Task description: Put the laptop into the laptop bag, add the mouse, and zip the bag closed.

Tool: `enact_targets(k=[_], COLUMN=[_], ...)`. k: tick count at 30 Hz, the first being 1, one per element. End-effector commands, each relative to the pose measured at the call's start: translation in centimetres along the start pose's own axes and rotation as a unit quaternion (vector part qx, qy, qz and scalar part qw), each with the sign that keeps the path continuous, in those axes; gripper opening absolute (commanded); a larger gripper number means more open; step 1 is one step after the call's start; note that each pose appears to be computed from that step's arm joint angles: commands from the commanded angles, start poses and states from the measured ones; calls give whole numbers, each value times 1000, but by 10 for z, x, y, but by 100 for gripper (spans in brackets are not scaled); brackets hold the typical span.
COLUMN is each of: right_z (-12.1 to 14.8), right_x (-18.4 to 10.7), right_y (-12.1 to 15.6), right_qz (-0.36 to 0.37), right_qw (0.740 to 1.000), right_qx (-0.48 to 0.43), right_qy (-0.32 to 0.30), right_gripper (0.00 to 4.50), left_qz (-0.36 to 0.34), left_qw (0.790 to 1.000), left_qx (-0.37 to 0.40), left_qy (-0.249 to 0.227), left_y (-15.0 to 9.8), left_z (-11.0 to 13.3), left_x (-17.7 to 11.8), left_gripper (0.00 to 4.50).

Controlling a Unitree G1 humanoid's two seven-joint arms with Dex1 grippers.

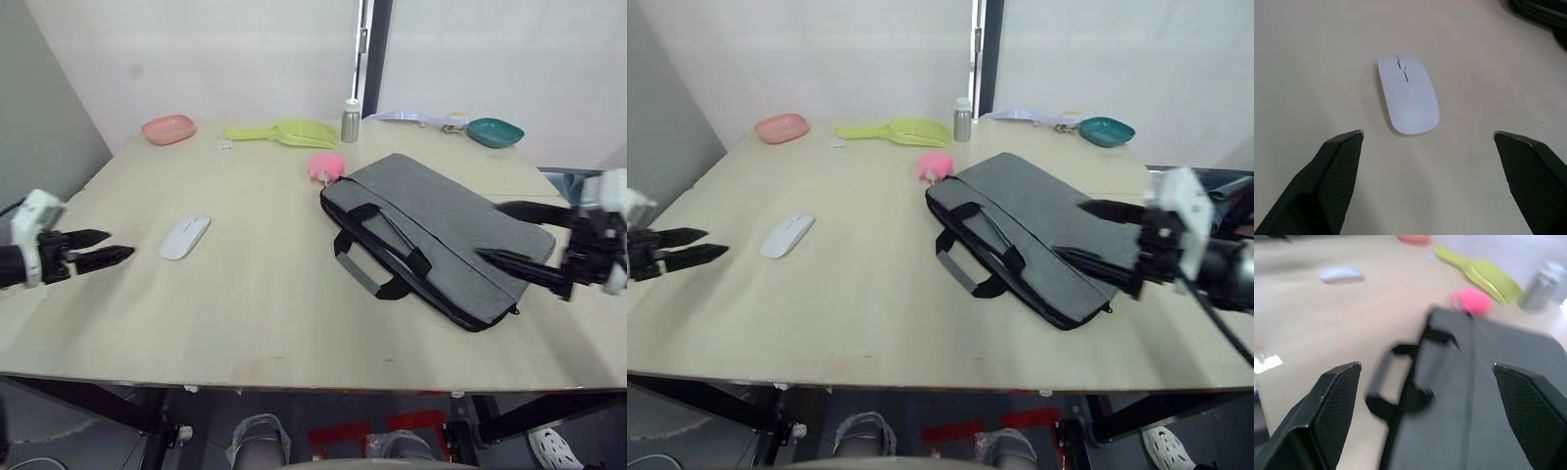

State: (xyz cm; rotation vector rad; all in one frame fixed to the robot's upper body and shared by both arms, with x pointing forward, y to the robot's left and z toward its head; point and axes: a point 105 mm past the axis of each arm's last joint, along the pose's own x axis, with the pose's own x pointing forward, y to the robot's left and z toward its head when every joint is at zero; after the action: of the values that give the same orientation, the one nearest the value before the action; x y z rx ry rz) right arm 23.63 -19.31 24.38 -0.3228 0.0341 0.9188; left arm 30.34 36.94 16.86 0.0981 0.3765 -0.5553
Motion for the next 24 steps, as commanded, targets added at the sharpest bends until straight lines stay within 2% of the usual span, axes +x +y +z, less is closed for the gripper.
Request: enact_targets(k=[1, 4, 9, 17, 21, 24], right_z=[18, 39, 67, 66, 67, 66], right_x=[30, 46, 55, 60, 61, 62], right_y=[13, 21, 43, 50, 51, 53], right_qz=[15, 30, 72, 75, 74, 75], right_qw=[999, 997, 991, 991, 991, 991], right_qx=[-25, -32, -33, -21, -18, -18], right_qy=[-20, -55, -105, -106, -107, -109], right_gripper=[449, 449, 449, 449, 449, 449], left_qz=[29, 58, 90, 50, 63, 86], left_qw=[998, 997, 994, 998, 997, 996], left_qx=[51, 55, 50, 26, 27, 29], left_qy=[-14, -17, -20, -36, -31, -6], left_y=[6, 13, 21, 2, 3, 6], left_z=[10, 8, 5, 12, 12, 6], left_x=[15, 28, 49, 91, 98, 109], left_gripper=[450, 450, 450, 450, 450, 450])
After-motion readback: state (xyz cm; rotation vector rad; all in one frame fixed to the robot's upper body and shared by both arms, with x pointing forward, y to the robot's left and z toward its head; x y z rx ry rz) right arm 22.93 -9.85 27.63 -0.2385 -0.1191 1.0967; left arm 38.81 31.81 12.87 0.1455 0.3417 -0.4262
